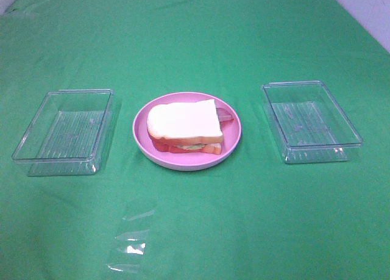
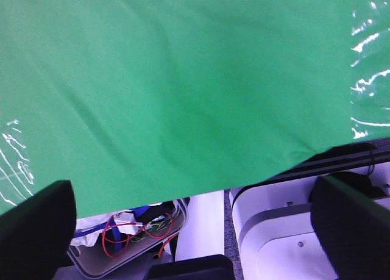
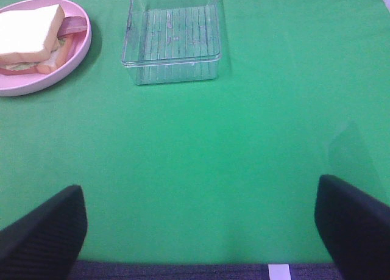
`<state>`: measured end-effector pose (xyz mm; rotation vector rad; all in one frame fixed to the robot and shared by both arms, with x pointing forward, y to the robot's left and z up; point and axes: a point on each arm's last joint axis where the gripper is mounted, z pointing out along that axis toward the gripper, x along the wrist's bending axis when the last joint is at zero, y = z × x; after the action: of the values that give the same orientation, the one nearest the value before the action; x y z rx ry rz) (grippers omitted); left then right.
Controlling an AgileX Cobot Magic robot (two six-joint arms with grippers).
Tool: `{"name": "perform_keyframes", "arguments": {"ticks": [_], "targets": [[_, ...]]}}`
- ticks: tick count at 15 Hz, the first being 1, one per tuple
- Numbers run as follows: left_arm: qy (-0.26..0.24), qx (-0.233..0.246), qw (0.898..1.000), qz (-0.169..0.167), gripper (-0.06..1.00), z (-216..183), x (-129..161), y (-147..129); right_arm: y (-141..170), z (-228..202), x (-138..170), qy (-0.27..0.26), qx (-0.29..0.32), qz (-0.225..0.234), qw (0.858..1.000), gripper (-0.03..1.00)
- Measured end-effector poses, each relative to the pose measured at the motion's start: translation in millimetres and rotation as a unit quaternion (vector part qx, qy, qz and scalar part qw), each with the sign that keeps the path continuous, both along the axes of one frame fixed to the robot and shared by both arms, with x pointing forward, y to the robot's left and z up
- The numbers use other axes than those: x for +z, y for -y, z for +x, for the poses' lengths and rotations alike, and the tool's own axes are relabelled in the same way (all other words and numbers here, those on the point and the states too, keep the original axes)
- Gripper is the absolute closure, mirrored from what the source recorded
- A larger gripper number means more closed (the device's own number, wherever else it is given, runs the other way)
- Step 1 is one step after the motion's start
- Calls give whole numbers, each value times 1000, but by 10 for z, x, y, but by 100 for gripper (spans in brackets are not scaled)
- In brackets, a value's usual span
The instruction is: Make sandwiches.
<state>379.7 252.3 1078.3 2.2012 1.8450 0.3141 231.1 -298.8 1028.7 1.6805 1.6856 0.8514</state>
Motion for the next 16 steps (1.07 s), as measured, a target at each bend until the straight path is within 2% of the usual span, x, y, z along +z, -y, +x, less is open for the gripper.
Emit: {"name": "perform_keyframes", "arguments": {"ticks": [2,6,8,11,16], "targets": [[16,-4,1000,-23,-2,-276,-56,-78,0,0,0,0,0,0,1000,0],[66,-22,997,-44,-2,-705,-189,-233,0,0,0,0,0,0,1000,0],[122,-41,990,-62,-2,-953,-260,-320,0,0,0,0,0,0,1000,0],[179,-61,978,-89,-2,-1001,-279,-309,0,0,0,0,0,0,1000,0],[191,-78,975,-89,-2,-992,-280,-295,0,0,0,0,0,0,1000,0]]}}
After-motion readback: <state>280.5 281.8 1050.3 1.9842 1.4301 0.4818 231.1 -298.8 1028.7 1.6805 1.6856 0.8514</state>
